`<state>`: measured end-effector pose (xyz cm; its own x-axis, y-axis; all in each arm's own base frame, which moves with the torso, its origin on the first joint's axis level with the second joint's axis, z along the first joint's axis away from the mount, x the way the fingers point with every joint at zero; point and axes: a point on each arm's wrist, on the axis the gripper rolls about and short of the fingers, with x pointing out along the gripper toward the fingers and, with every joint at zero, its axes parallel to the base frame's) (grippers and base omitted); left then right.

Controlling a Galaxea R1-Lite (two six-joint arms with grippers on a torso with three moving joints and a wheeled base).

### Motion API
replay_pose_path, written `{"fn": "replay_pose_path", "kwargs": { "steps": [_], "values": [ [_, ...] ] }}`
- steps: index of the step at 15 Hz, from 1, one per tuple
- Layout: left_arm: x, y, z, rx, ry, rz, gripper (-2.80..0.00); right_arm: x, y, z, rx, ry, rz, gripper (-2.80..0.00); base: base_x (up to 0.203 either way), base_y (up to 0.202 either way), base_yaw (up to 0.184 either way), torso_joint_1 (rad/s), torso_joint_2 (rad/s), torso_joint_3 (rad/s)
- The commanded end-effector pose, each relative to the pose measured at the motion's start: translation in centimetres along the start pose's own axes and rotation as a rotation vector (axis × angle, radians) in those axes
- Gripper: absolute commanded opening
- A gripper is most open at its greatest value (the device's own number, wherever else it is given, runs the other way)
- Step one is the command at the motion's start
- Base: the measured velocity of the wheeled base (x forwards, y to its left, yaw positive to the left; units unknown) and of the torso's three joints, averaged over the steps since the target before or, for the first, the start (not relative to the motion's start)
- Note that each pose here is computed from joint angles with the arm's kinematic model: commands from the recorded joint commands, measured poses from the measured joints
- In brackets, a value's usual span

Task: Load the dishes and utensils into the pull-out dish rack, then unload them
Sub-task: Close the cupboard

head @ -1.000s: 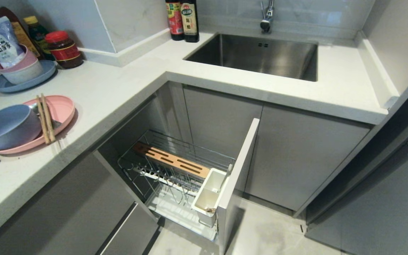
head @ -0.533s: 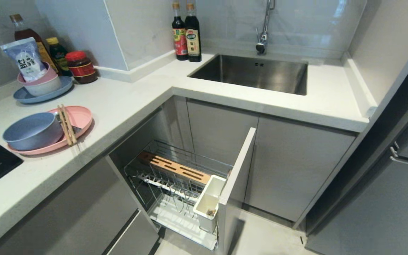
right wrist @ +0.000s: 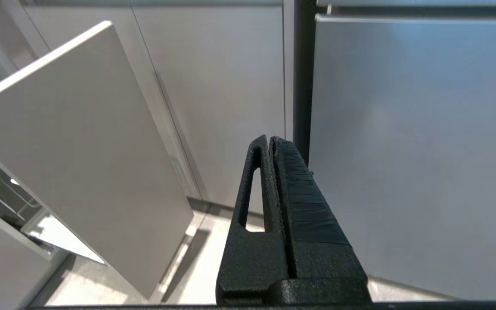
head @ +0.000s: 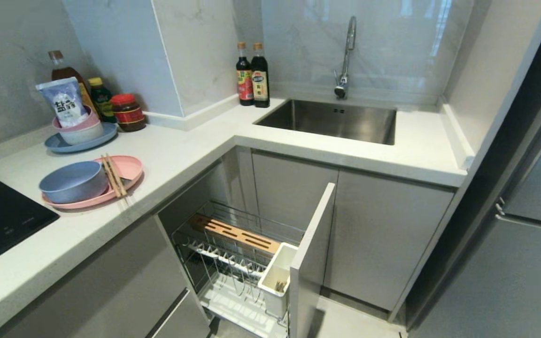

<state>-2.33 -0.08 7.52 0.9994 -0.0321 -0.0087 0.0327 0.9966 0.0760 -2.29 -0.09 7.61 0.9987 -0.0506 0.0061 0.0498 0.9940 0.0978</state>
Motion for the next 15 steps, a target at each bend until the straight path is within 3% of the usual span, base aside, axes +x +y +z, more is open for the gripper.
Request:
{"fn": "replay_pose_path", "kwargs": {
  "steps": [1, 8, 15],
  "values": [
    [0.01, 0.00, -0.01, 0.000, 0.002, 0.000, -2.80, -0.03, 0.00, 0.00, 0.001, -0.005, 0.000, -2.80, 0.000, 0.000, 0.000, 0.006, 0.01, 0.203],
    [0.02, 0.00, -0.02, -0.002, 0.001, 0.001, -2.80, -0.03, 0.00, 0.00, 0.001, -0.005, 0.000, -2.80, 0.000, 0.000, 0.000, 0.002, 0.00, 0.196],
    [0.02, 0.03, -0.02, -0.010, 0.001, 0.014, -2.80, -0.03, 0.00, 0.00, 0.001, -0.005, 0.000, -2.80, 0.000, 0.000, 0.000, 0.001, 0.00, 0.025]
  ]
}}
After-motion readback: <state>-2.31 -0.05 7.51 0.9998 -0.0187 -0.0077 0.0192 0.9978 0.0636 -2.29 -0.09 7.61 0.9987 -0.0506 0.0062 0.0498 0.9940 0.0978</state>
